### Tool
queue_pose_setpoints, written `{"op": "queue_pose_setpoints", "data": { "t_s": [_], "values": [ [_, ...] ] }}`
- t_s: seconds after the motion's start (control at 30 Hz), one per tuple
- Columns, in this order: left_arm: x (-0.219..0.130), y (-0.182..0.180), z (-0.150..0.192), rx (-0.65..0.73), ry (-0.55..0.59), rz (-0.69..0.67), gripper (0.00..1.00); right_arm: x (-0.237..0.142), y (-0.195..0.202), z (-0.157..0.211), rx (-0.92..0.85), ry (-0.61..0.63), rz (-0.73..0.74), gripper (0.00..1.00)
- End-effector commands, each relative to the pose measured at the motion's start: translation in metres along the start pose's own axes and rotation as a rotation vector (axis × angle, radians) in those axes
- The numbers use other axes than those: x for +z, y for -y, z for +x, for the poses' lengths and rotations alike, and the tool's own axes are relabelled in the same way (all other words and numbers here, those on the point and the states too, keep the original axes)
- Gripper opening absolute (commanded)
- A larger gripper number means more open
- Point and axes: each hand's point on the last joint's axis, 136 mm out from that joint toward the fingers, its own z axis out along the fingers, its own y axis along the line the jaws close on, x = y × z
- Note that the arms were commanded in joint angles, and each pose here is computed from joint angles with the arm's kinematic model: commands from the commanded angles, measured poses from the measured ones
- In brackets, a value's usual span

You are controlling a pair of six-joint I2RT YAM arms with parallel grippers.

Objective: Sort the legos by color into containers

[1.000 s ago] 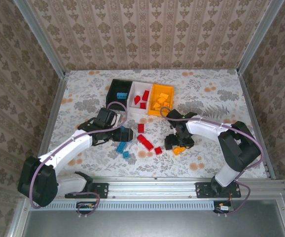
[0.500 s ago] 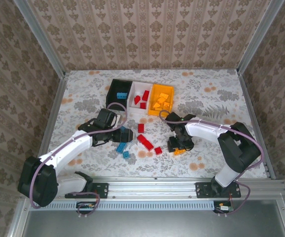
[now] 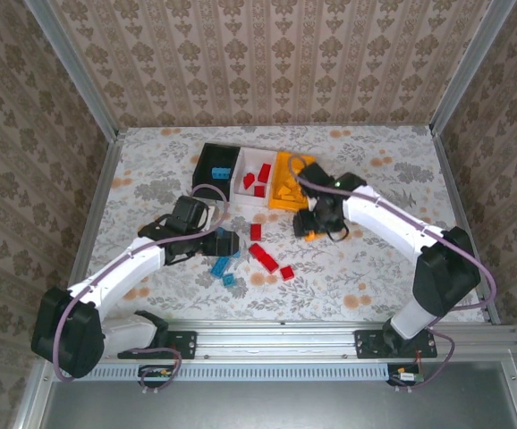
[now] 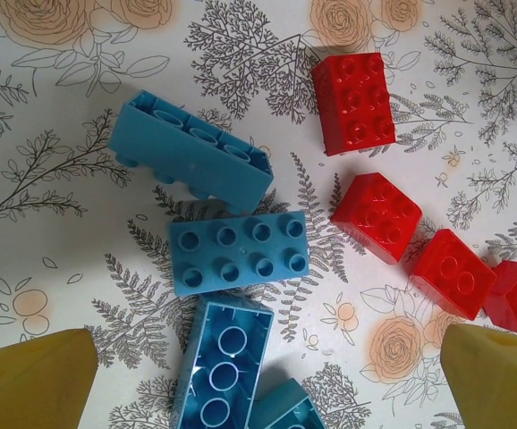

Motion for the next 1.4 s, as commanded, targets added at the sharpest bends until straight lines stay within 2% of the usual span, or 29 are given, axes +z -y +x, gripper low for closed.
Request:
{"op": "queue_pose_setpoints", "data": {
  "t_s": [0.0, 0.17, 0.4, 0.47, 0.5, 0.6, 0.77, 0.93, 1.1, 1.37],
  "values": [
    [-0.001, -0.004, 0.005, -0.011, 0.0, 0.003, 1.0, -0.014, 0.009, -0.038, -0.018, 0.048, 0.046, 0.63],
    [-0.004, -0.014, 0.012, -0.024, -0.005, -0.011, 1.0, 0.001, 0.007, -0.109, 0.008, 0.113, 0.033, 0.63],
    [-0.015, -0.03, 0.015, -0.057, 0.003, -0.041, 1.0, 0.059, 0.014, -0.17, 0.026, 0.102, 0.041, 0.63],
    [-0.016, -0.032, 0.016, -0.063, 0.003, -0.044, 1.0, 0.07, 0.016, -0.18, 0.026, 0.099, 0.049, 0.67],
    [-0.016, -0.032, 0.017, -0.067, 0.004, -0.045, 1.0, 0.075, 0.017, -0.183, 0.028, 0.093, 0.05, 0.72],
    [-0.017, -0.033, 0.017, -0.077, 0.002, -0.046, 1.0, 0.075, 0.015, -0.192, 0.022, 0.103, 0.046, 0.82],
    [-0.016, -0.032, 0.013, -0.084, 0.005, -0.039, 1.0, 0.042, 0.011, -0.203, 0.02, 0.17, 0.019, 0.85],
    [-0.015, -0.025, 0.006, -0.101, 0.012, -0.009, 1.0, 0.001, 0.004, -0.197, 0.027, 0.216, -0.036, 0.86],
    [-0.014, -0.022, 0.002, -0.11, 0.019, 0.001, 0.99, -0.027, 0.001, -0.163, 0.064, 0.266, -0.114, 0.86],
    [-0.003, -0.016, -0.007, -0.091, -0.006, -0.011, 0.95, 0.005, 0.018, -0.063, 0.128, 0.15, -0.144, 0.84]
  ]
}}
